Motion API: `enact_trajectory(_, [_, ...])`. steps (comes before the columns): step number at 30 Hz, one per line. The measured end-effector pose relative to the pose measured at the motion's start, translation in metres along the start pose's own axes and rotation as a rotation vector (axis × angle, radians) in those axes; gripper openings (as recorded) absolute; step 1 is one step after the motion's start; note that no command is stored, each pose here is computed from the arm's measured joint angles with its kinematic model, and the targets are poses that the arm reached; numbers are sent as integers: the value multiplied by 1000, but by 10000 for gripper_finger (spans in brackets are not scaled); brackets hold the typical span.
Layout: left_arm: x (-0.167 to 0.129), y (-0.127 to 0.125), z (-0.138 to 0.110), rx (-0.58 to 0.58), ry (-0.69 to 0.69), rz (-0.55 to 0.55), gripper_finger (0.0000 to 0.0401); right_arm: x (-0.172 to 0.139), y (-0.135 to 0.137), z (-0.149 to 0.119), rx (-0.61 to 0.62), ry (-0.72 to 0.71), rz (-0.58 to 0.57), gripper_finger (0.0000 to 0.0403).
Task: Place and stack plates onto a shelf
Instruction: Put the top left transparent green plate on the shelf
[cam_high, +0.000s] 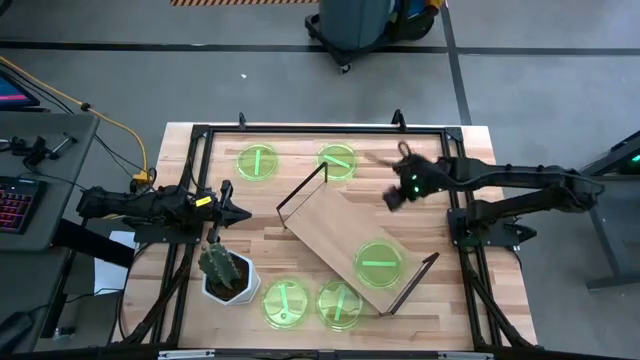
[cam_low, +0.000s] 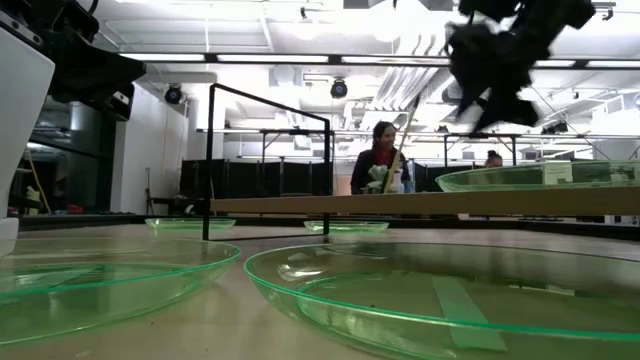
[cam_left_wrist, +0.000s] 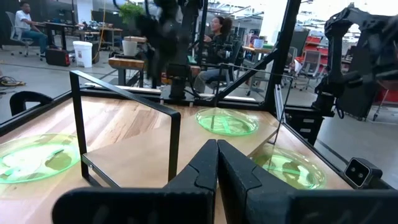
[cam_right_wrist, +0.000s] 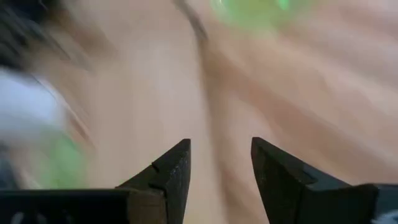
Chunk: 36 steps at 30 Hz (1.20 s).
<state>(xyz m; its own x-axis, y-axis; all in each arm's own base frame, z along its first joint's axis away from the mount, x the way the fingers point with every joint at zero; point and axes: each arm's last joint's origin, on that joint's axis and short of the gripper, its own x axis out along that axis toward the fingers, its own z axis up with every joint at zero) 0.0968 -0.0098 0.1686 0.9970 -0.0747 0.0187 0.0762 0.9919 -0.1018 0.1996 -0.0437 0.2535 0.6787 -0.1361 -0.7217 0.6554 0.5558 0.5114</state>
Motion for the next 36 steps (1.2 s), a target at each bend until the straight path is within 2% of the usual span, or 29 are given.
enact_trajectory(3, [0, 0, 0, 0, 0, 0, 1, -4, 7, 13, 45, -234, 138, 151])
enact_trajectory(5, [0, 0, 0, 0, 0, 0, 1, -7, 12, 21, 52, -332, 202, 151])
enact_trajectory(11, [0, 0, 4, -28, -37, -4, 1, -18, 21, 33, 51, -410, 264, 151])
enact_trajectory(15, [-2, -2, 21, -174, -222, -22, 1, -25, 27, 38, 51, -422, 293, 151])
enact_trajectory(18, [-7, 2, 37, -259, -412, 94, 1, -29, 30, 40, 51, -433, 304, 151])
enact_trajectory(20, [-9, 5, 46, -326, -445, 223, 1, -30, 31, 42, 44, -439, 310, 151])
enact_trajectory(25, [-5, 13, 79, -402, -280, 452, 24, -30, 29, 43, 23, -444, 294, 151])
enact_trajectory(30, [4, 28, 118, -441, -1, 718, 79, -31, 24, 47, -5, -467, 263, 151])
enact_trajectory(33, [15, 46, 125, -465, 162, 853, 113, -30, 21, 49, -26, -466, 233, 151])
enact_trajectory(36, [26, 71, 113, -550, 302, 925, 139, -28, 16, 48, -46, -440, 199, 151])
